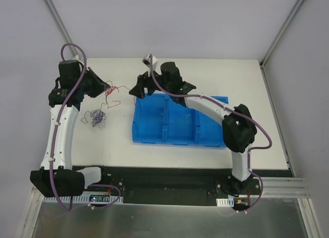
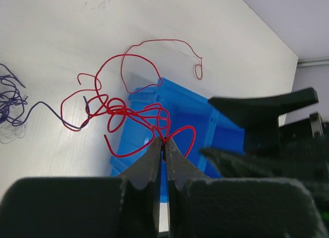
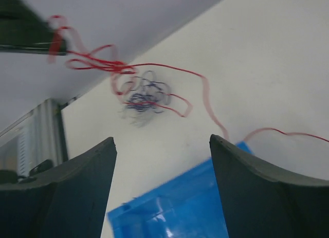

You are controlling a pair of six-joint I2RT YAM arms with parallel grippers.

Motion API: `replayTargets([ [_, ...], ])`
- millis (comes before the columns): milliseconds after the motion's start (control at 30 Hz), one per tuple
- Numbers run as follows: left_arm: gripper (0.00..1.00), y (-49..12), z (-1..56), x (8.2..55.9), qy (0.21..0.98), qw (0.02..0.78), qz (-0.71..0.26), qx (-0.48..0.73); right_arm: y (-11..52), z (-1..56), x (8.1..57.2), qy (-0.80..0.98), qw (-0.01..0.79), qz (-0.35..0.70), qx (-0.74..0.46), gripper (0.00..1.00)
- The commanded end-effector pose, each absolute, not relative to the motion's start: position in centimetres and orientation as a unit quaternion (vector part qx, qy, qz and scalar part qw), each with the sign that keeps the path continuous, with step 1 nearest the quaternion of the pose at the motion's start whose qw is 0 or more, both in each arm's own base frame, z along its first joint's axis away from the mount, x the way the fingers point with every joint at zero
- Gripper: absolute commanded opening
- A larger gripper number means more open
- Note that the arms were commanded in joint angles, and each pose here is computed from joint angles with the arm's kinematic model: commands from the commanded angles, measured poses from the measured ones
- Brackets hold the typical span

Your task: Untangle the cables

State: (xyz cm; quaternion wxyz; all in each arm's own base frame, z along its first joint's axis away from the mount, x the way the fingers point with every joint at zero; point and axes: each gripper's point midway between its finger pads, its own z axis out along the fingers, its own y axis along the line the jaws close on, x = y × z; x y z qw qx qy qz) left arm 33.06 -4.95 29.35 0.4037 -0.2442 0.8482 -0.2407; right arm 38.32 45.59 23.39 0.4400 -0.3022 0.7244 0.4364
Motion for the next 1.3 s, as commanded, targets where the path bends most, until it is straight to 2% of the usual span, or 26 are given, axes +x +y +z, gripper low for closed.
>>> replayTargets([
  [0, 0.00, -6.5, 32.6, 33.4, 0.829, 0.412, -0.300, -0.230, 48.5, 32.1, 32.4, 0.592, 0.484, 0.520, -0.380, 0.73],
  [200, 0.00, -6.9, 32.7, 32.7, 0.826, 0.407, -0.315, -0.230, 50.1, 30.6, 32.7, 0.618, 0.491, 0.492, -0.367, 0.68],
  [400, 0.00, -7.3, 32.4, 32.4, 0.827, 0.397, -0.326, -0.230, 52.0, 29.7, 33.0, 0.629, 0.478, 0.500, -0.356, 0.56],
  [733, 0.00, -7.5, 32.0, 31.9, 0.828, 0.392, -0.329, -0.231, 53.4, 28.3, 34.0, 0.663, 0.479, 0.462, -0.343, 0.49],
  [800, 0.00, -7.3, 32.0, 31.8, 0.827, 0.395, -0.326, -0.233, 53.6, 28.1, 34.0, 0.665, 0.478, 0.460, -0.344, 0.32],
  [867, 0.00, -7.0, 31.8, 31.9, 0.829, 0.399, -0.316, -0.234, 53.5, 27.9, 34.1, 0.669, 0.480, 0.453, -0.343, 0.07],
  [900, 0.00, -6.6, 31.8, 32.0, 0.828, 0.405, -0.306, -0.239, 53.3, 27.7, 34.3, 0.673, 0.481, 0.446, -0.342, 0.01],
  [1033, 0.00, -1.9, 32.8, 32.1, 0.801, 0.470, -0.208, -0.306, 51.4, 27.5, 35.3, 0.692, 0.510, 0.406, -0.310, 0.01],
  [1133, 0.00, 1.8, 34.9, 31.8, 0.766, 0.524, -0.131, -0.350, 49.0, 27.0, 37.2, 0.719, 0.537, 0.370, -0.240, 0.01],
  [1267, 0.00, 6.2, 37.5, 29.6, 0.720, 0.580, -0.024, -0.379, 46.0, 26.3, 39.5, 0.744, 0.556, 0.332, -0.165, 0.01],
])
